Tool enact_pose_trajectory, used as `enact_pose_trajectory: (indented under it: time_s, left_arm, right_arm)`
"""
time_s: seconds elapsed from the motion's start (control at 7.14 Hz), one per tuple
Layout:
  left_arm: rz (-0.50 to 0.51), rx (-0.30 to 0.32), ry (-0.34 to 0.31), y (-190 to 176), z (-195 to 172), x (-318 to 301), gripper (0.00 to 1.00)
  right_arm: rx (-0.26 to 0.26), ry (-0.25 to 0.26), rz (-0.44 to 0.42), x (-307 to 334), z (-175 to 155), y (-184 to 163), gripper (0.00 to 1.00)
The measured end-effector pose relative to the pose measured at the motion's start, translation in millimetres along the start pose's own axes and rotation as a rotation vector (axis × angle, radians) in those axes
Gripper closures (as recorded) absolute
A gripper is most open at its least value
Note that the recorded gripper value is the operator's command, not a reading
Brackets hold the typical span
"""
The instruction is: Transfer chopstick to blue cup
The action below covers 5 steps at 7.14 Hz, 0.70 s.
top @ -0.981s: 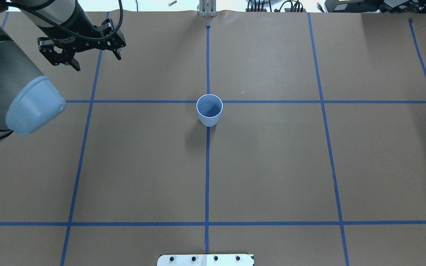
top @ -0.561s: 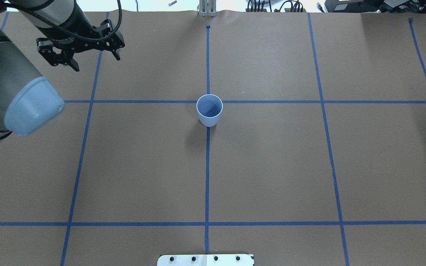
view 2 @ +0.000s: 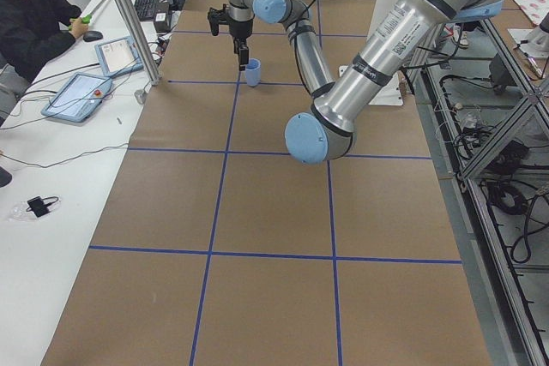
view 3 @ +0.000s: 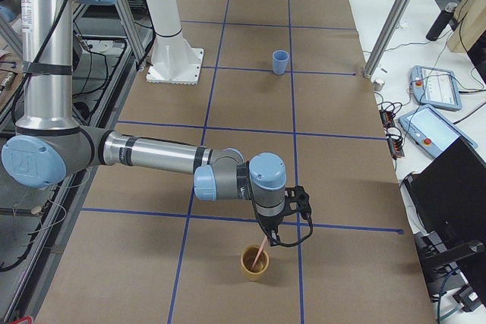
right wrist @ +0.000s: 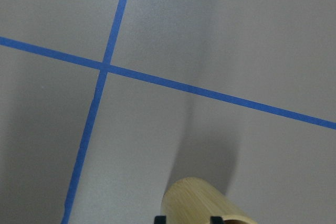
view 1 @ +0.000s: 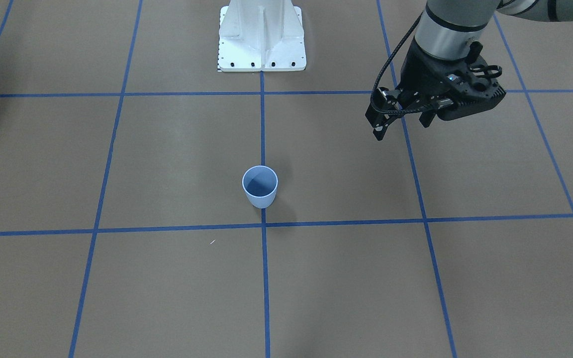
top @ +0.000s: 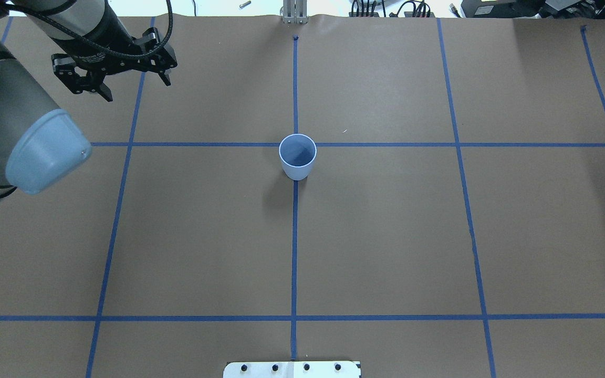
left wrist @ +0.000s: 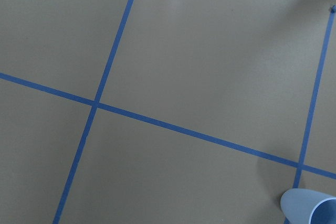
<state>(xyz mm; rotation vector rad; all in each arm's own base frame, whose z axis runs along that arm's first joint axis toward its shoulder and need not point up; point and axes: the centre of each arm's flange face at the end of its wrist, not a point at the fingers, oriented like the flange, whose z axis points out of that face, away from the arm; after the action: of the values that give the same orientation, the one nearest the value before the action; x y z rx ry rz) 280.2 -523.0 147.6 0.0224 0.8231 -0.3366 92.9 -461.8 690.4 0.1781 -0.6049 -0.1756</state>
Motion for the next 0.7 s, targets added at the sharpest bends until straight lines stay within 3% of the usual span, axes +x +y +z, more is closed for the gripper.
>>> enact_pose_trajectory:
  time_s: [0.42,0.7]
  left_arm:
    - [-0.001,0.000,-0.001,-0.7,0.3,-0.3,0.02]
    - [-0.002,0.000,-0.002,-0.8,0.4,-0.4,0.02]
  right_arm:
    - [0.005,0.001,-0.004,-1.7,-2.6,-1.1,0.86]
    - [0.012,0.003,-0.008,-4.1,-6.3,-1.1,0.88]
